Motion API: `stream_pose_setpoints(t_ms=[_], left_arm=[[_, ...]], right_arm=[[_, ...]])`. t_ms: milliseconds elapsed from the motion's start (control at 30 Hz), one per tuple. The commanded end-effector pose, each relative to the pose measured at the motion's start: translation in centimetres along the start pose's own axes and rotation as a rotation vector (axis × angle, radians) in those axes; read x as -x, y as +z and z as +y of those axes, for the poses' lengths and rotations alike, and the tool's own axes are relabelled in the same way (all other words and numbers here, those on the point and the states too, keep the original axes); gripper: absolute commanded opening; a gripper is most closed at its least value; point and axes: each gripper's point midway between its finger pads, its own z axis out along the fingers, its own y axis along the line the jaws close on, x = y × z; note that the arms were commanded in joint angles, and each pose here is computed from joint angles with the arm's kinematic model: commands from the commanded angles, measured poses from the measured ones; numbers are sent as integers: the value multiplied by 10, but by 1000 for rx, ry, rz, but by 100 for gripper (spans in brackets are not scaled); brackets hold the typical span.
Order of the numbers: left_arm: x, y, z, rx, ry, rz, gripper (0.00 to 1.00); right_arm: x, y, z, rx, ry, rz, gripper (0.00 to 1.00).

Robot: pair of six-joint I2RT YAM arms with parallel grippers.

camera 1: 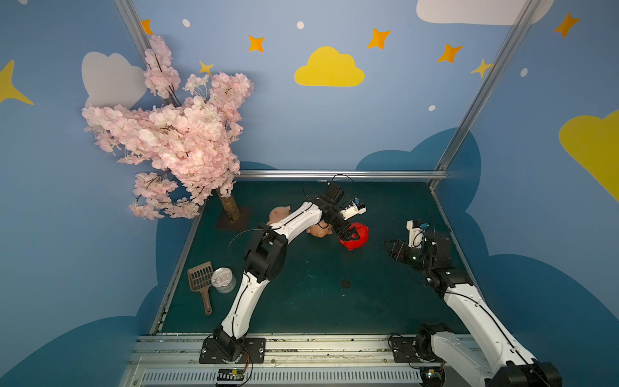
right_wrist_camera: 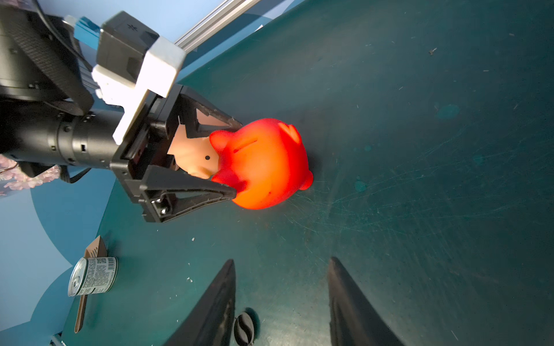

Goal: Close piggy banks
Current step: Move the piggy bank to the center of the board.

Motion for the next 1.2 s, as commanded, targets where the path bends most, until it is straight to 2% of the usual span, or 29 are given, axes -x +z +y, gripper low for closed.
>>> stream_pose_setpoints(t_ms=[0, 133, 333, 533, 800, 1167], left_arm=[[10, -16, -18, 8, -33, -7, 94], [2, -15, -32, 36, 14, 16, 96], [-6, -14, -19, 121, 36, 44, 98], [-4, -11, -5, 225, -17, 71, 98], [-9, -7, -22, 203, -122, 103, 98], [-20, -2, -13, 258, -182, 144, 96]], right_arm=[[-2, 1, -1, 10, 9, -2, 50], [-1, 2, 0, 15, 10, -4, 50], [-1, 3, 1, 21, 16, -1, 50], [-2, 3, 1, 25, 22, 4, 50], [-4, 1, 0, 20, 23, 5, 50], [-6, 2, 0, 24, 30, 12, 49]])
